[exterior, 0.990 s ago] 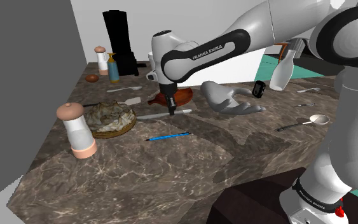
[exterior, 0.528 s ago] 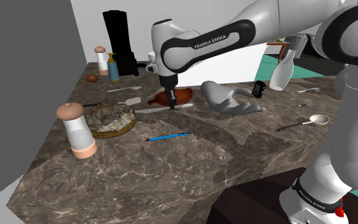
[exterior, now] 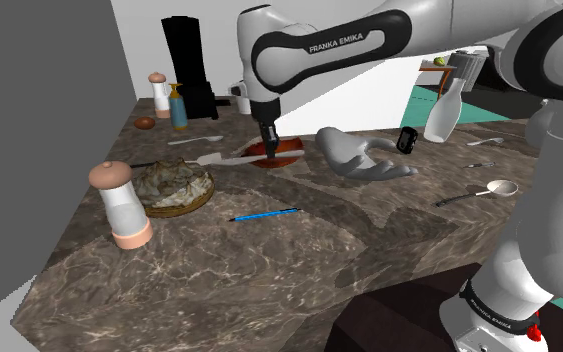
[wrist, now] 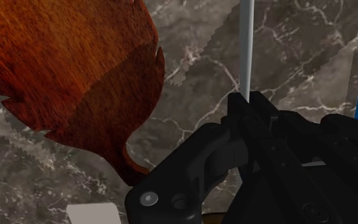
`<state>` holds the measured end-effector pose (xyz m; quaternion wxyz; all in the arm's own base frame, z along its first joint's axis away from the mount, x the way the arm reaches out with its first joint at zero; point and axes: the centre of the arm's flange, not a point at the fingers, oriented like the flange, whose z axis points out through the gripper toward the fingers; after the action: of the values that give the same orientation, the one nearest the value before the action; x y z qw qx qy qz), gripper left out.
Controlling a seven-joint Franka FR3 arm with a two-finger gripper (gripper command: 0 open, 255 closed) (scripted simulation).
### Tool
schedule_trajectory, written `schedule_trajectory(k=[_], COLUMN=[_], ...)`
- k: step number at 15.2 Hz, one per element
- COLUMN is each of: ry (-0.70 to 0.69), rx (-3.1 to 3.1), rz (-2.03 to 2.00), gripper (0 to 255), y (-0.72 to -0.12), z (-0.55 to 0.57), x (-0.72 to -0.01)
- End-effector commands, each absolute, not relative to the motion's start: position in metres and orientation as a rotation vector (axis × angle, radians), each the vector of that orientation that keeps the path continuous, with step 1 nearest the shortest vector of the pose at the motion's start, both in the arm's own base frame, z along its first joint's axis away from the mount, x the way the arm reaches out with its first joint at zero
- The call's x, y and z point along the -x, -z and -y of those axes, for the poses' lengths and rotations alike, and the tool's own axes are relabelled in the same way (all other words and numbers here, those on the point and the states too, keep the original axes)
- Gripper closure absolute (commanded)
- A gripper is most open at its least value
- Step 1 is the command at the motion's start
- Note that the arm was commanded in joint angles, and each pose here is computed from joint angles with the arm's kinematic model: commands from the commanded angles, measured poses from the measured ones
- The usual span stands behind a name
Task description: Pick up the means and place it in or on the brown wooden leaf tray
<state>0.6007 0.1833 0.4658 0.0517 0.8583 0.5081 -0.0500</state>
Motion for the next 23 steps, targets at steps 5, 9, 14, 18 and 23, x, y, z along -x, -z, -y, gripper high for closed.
schedule_trajectory(k=[5,9,14,18,23], ry=[0.153,0.153,0.153,0.153,0.153], rx=[-2.611,-2.611,-2.611,-2.611,-2.611], rz=[-1.546,-1.546,-1.546,-1.546,-1.546], gripper=[255,255,255,255,255], y=[-0.497,-0.502,-0.509,-0.515,-0.488], z=[-0.183,-0.152,-0.100,-0.057,-0.057], x=[-0.601,-0.625,-0.665,-0.697,-0.697])
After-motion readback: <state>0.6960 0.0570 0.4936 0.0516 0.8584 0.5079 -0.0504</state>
